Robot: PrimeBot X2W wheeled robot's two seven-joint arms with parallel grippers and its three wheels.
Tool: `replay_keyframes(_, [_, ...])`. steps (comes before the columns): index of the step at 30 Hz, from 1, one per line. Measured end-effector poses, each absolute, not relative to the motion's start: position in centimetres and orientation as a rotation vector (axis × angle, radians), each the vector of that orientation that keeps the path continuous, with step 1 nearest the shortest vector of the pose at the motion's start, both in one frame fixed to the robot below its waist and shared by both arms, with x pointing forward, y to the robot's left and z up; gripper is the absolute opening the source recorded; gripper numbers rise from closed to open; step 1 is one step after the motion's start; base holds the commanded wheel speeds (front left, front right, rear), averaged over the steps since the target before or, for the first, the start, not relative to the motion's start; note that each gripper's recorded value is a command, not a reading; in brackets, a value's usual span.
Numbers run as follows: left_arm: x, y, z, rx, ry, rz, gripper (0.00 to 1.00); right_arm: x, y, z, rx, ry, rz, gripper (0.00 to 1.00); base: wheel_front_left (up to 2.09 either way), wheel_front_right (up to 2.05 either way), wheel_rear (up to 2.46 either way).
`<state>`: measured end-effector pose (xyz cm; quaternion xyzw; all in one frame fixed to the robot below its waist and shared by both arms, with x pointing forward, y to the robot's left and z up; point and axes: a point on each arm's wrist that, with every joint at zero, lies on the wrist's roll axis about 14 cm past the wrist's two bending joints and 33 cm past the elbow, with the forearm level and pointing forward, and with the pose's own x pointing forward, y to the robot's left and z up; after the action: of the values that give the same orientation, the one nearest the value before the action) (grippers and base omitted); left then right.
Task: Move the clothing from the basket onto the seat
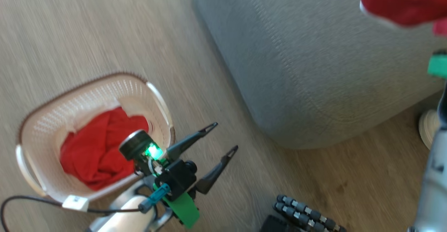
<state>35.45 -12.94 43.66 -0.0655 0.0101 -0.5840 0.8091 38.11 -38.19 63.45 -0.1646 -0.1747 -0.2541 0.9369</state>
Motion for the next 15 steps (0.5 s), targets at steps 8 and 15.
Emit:
replay_keyframes(8, [37.9, -11.8, 39.7, -0.152, 0.063, -1.236, 1.00, 44.6, -41.0, 62.1, -0.331, -0.343, -0.572, 0.00, 0.00, 0.00, 0.00])
replay_keyframes(15, [38.8, -10.3, 36.9, -0.157, 0.125, -1.191, 1.00, 48.5, -41.9, 59.1, -0.343, -0.271, -0.585, 0.00, 0.00, 0.00, 0.00])
